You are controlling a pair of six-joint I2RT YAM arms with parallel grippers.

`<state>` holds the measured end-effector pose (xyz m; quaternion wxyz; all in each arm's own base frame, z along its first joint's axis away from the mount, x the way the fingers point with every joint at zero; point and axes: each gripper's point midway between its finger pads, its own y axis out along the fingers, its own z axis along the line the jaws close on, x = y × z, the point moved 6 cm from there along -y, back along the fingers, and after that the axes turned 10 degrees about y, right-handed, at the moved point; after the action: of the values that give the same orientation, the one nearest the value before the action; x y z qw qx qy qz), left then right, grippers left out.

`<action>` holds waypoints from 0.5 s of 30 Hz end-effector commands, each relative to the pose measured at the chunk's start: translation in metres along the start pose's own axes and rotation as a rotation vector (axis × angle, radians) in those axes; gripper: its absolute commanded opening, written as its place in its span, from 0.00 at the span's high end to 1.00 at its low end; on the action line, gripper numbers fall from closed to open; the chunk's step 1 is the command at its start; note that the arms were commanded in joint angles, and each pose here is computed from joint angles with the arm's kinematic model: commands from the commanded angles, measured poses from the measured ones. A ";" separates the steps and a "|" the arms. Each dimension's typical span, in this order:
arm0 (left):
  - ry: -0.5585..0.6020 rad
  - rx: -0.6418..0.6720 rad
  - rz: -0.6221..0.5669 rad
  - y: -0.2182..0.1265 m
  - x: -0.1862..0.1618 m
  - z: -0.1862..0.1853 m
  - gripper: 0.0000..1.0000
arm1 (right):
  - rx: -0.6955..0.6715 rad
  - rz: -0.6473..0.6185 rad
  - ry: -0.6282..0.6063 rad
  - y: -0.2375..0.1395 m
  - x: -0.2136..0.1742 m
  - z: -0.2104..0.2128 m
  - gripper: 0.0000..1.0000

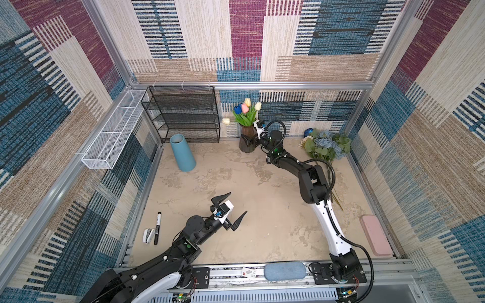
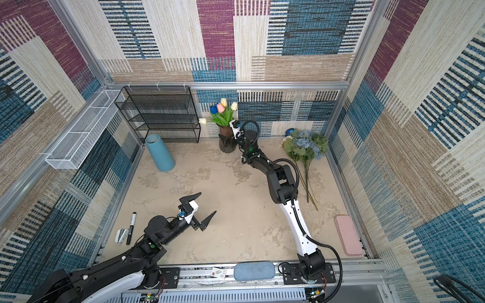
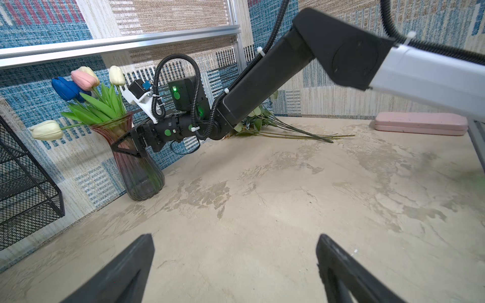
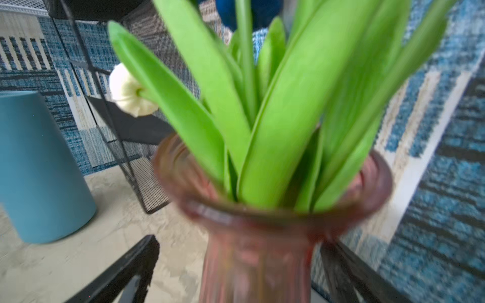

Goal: Arrange the flowers into the vase

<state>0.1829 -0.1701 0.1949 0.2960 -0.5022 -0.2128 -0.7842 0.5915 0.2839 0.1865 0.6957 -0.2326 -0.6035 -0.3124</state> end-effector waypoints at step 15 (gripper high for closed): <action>-0.102 0.818 0.242 -0.009 0.004 0.152 0.01 | -0.001 -0.236 0.070 -0.229 0.108 0.117 0.00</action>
<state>0.2591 -0.1030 0.2567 0.5027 -0.4191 -0.3848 -0.6509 0.3799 0.1952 0.3004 0.6643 -0.1739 -0.6162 -0.3856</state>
